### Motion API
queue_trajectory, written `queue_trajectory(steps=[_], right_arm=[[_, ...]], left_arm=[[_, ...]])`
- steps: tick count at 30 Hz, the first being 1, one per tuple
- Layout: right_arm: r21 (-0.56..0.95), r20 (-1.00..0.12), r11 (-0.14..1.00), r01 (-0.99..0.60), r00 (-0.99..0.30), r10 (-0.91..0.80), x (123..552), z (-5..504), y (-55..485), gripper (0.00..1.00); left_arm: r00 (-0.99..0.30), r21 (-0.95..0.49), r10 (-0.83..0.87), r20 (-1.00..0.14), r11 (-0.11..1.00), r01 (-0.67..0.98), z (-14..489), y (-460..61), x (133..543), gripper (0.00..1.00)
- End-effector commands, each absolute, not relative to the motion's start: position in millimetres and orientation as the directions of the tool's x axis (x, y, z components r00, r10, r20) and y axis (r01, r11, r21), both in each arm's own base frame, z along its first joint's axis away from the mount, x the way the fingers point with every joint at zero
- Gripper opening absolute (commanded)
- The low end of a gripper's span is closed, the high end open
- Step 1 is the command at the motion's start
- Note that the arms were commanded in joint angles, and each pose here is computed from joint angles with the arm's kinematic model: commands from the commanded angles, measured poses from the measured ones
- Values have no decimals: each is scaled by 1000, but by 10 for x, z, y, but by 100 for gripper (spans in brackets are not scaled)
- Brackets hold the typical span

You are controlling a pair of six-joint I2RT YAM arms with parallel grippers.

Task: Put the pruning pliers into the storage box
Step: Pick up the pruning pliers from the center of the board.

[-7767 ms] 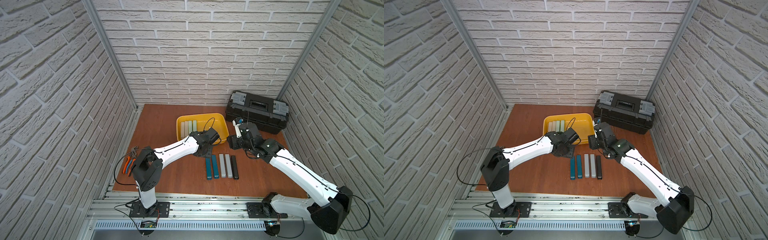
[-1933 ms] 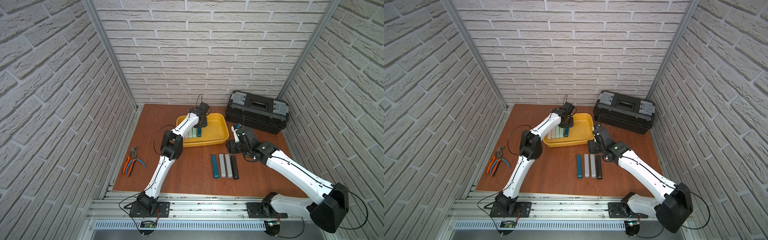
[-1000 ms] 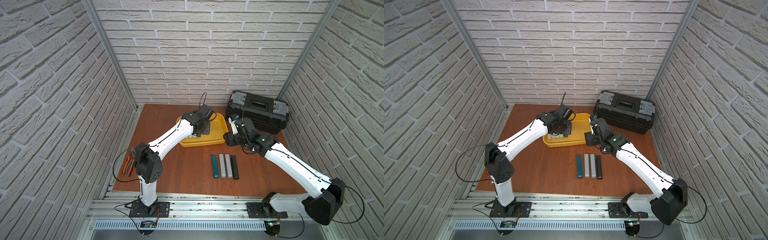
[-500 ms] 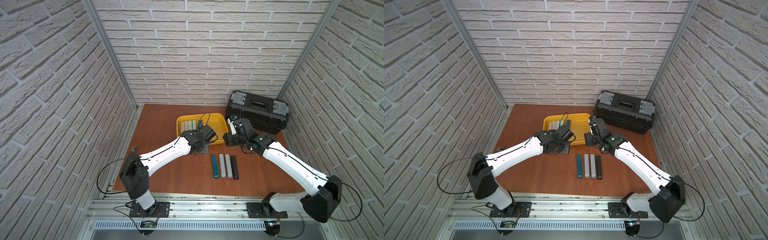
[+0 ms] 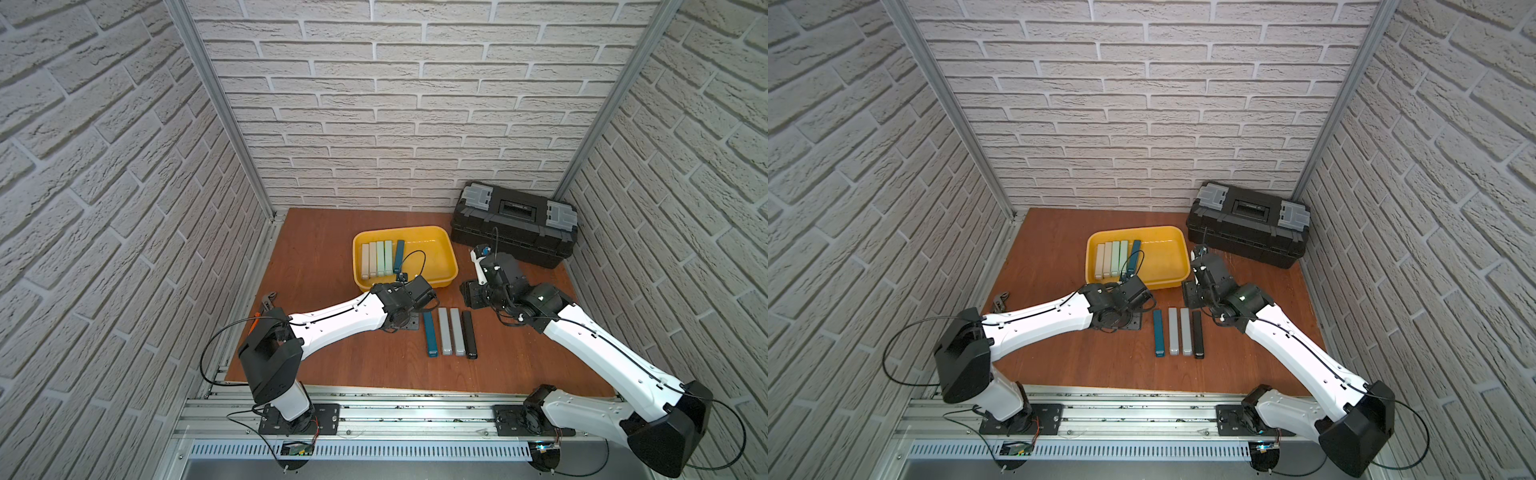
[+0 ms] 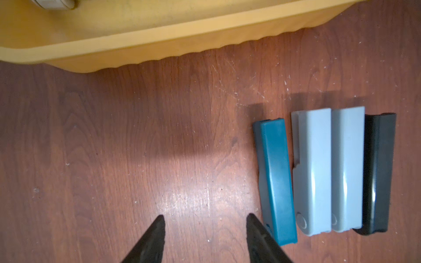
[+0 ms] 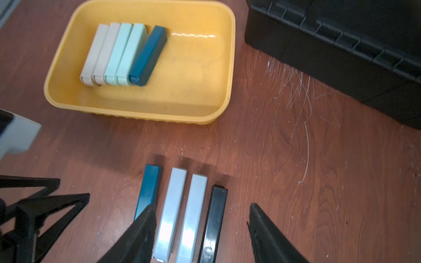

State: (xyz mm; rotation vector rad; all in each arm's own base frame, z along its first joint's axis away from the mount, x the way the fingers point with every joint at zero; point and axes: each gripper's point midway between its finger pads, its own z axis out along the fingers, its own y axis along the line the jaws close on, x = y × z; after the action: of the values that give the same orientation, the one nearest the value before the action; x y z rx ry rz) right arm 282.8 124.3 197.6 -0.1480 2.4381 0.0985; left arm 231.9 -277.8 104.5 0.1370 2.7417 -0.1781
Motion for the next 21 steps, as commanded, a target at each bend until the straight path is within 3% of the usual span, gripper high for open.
queue_trajectory(steps=[1,9,15,21], right_arm=[[35,-603,997,-70,-797,-35,2613,1799,1110,65],[35,-547,998,49,-835,61,2453,1455,949,64],[35,-504,999,24,-863,39,2485,1350,1045,63],[100,-482,991,-89,-876,-30,2526,1318,1383,62]], left_arm=[[-921,-148,43,-387,983,108,990,-2815,2318,58],[-925,-188,25,-378,977,103,914,-2794,2349,58],[-928,-195,12,-373,977,90,924,-2728,2353,59],[-918,-217,-112,-380,976,-29,969,-2337,2341,59]])
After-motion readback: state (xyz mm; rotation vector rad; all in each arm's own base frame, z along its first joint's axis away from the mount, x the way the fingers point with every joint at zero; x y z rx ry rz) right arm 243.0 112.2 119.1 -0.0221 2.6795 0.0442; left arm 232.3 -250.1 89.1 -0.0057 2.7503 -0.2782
